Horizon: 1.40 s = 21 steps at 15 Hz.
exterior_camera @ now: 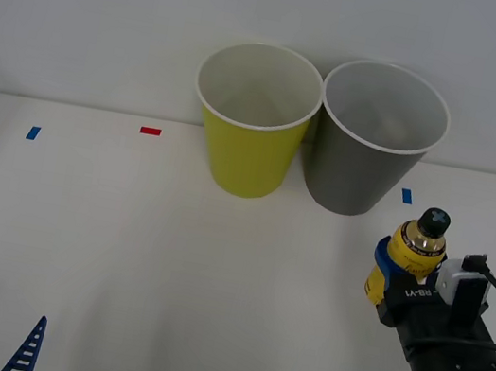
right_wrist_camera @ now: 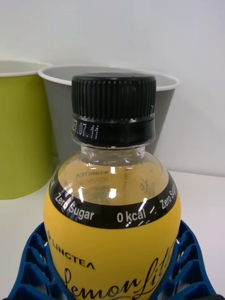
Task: Put cans in the gray bin and PET bottles in the light green bin.
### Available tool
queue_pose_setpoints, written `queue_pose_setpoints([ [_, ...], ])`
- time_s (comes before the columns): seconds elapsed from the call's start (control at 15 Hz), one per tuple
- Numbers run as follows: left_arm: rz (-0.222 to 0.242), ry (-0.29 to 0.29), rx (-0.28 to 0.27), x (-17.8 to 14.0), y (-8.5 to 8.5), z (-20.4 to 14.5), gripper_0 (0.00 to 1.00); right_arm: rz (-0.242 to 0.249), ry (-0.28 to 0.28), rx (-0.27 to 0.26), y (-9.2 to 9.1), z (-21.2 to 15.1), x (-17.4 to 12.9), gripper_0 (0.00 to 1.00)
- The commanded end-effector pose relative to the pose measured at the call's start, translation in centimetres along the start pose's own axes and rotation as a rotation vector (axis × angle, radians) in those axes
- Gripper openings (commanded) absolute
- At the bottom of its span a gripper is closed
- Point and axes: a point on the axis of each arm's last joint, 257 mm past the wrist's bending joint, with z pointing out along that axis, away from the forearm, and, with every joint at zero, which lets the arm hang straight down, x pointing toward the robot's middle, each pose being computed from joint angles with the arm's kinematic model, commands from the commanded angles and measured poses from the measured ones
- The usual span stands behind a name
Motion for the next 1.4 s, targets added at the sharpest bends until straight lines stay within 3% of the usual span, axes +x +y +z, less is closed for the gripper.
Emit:
queue_pose_setpoints([
  [0.07,0.000,0.000,0.000,0.0,0.0,0.0,1.00,0.057,0.014,-0.080,1.9,0.3,-5.2,0.00],
  [0.27,0.000,0.000,0.000,0.0,0.0,0.0,1.00,0.060,0.021,-0.066,2.6,2.6,-9.3,0.00],
  [0.53,0.000,0.000,0.000,0.0,0.0,0.0,1.00,0.175,0.033,-0.064,4.7,5.4,-13.3,0.00],
  [0.73,0.000,0.000,0.000,0.0,0.0,0.0,1.00,0.254,0.003,-0.098,6.6,6.2,-16.8,0.00],
  [1.07,0.000,0.000,0.000,0.0,0.0,0.0,1.00,0.274,-0.086,-0.159,8.8,6.1,-21.6,0.00],
  [1.27,0.000,0.000,0.000,0.0,0.0,0.0,1.00,0.278,-0.078,-0.168,9.7,6.7,-23.9,0.00],
  [1.4,0.000,0.000,0.000,0.0,0.0,0.0,1.00,0.282,-0.087,-0.206,10.8,7.6,-25.6,0.00],
])
